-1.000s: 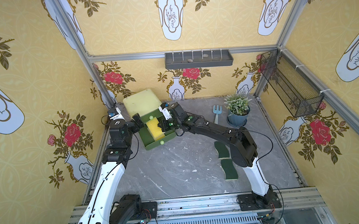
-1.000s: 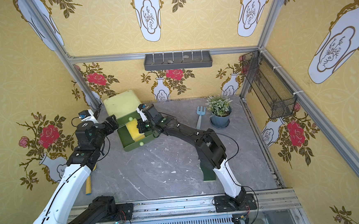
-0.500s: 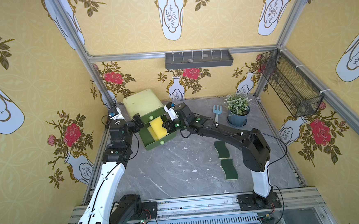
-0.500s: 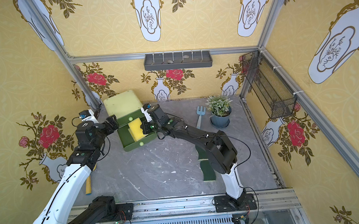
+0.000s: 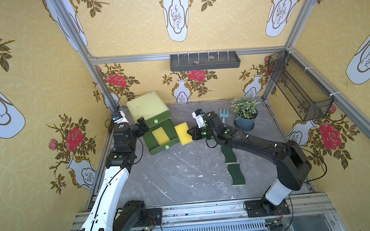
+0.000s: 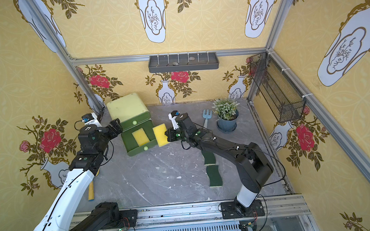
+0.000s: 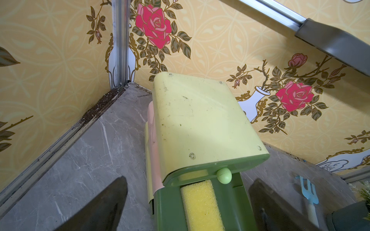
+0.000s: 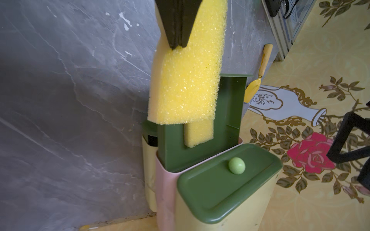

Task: Take the sponge out of the drawer
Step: Pick up the sponge from the drawer, then place the sponge at the center of the board.

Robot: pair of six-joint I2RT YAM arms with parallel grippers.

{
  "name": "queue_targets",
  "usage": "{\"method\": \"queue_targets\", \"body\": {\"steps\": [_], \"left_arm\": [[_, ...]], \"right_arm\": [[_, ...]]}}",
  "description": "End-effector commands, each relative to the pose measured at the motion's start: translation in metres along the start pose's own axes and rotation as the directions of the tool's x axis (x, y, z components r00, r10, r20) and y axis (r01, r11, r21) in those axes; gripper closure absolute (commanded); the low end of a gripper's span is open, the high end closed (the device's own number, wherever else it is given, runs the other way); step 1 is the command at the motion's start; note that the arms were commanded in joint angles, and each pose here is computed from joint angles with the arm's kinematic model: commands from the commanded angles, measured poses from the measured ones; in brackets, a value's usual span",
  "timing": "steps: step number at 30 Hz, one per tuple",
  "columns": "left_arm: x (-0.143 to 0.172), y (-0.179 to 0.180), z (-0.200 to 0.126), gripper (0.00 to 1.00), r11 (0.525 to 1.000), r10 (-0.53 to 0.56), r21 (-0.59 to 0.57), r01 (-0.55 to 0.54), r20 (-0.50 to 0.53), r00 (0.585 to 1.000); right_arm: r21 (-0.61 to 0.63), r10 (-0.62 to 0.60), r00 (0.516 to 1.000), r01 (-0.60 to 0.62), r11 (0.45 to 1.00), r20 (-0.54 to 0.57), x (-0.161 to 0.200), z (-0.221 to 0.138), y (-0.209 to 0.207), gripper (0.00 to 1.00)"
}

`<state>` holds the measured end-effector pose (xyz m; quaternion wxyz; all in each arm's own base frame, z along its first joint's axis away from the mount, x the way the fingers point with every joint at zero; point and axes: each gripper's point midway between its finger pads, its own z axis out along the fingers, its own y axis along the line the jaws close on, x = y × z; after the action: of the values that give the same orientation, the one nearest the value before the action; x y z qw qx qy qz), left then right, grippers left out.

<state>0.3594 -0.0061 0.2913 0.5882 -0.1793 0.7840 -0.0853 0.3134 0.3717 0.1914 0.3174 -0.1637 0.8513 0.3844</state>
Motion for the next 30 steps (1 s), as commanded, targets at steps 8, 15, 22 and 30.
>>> {"method": "queue_targets", "body": {"steps": [8,15,22,30], "left_arm": [[0.000,-0.003,0.003,0.00,1.000,-0.008,0.018,0.008,0.004,1.000],[0.002,-0.003,0.005,0.00,1.000,-0.010,0.021,0.010,-0.007,1.000],[0.003,-0.003,0.006,0.00,1.000,-0.011,0.022,0.012,-0.009,1.000],[0.004,-0.003,0.007,0.00,1.000,-0.012,0.023,0.012,-0.012,1.000]], "right_arm": [[0.125,0.153,0.987,-0.157,0.980,0.039,0.035,-0.042,-0.073,1.00],[0.221,0.208,0.978,-0.205,0.953,0.010,0.070,-0.056,-0.107,1.00],[0.281,0.234,0.971,-0.214,0.936,-0.040,0.094,-0.058,-0.125,1.00],[0.345,0.249,0.966,-0.213,0.914,-0.062,0.109,-0.060,-0.140,1.00]]}}
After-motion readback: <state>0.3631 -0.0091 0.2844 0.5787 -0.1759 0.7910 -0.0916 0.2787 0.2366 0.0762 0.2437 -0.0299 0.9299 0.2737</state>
